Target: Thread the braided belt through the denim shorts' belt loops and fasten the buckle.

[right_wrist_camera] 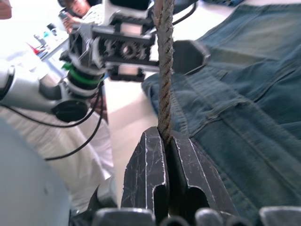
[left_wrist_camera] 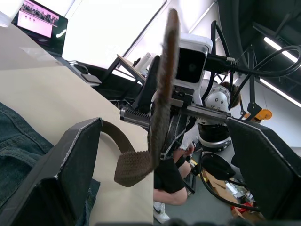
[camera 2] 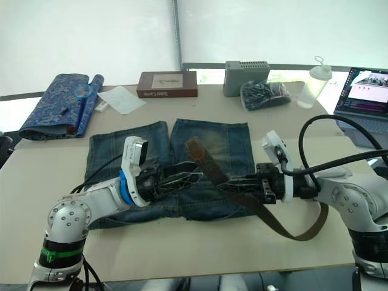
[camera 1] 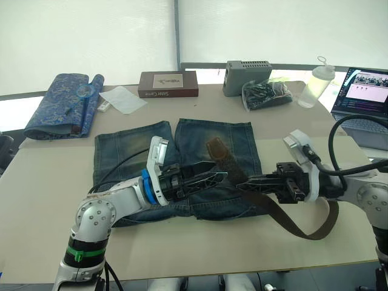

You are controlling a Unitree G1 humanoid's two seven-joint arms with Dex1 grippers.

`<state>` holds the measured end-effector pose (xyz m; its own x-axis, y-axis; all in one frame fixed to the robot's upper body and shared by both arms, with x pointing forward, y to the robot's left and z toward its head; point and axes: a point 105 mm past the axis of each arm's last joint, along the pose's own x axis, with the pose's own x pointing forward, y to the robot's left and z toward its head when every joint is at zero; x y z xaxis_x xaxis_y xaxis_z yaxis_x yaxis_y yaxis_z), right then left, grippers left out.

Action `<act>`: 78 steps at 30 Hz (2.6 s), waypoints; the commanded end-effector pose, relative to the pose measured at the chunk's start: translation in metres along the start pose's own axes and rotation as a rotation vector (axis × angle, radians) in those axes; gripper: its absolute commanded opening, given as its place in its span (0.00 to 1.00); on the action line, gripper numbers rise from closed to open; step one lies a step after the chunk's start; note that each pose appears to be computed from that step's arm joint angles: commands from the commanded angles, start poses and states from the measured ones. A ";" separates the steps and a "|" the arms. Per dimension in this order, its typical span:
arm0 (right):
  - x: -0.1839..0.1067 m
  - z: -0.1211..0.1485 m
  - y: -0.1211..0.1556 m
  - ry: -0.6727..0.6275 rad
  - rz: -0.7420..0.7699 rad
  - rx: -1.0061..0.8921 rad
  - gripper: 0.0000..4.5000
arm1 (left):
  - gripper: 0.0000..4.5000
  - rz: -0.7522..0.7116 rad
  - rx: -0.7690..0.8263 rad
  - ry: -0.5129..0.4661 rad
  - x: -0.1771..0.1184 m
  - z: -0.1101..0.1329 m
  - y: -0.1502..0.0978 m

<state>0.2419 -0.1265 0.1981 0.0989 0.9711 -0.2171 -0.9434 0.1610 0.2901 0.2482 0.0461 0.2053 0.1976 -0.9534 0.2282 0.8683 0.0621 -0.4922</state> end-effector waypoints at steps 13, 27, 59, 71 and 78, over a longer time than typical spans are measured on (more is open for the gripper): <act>0.007 0.004 0.002 0.017 -0.040 -0.062 0.17 | 0.00 -0.027 0.049 0.015 0.009 0.002 0.004; 0.019 0.013 0.043 -0.350 -0.196 0.111 0.62 | 0.00 0.044 -0.201 -0.284 0.044 0.040 0.035; 0.016 0.024 0.025 -0.440 -0.343 0.115 0.62 | 0.00 0.040 -0.207 -0.253 0.048 0.049 0.034; 0.027 0.034 0.001 -0.665 -0.400 0.228 0.62 | 0.00 -0.024 -0.242 -0.226 0.043 0.044 0.020; 0.015 0.050 -0.004 -0.803 -0.383 0.274 0.62 | 0.00 -0.026 -0.253 -0.220 0.039 0.043 0.018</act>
<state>0.2623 -0.0941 0.2197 0.6700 0.7000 0.2471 -0.6817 0.4483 0.5782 0.2987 0.0229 0.2344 0.3246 -0.8633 0.3866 0.7197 -0.0398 -0.6931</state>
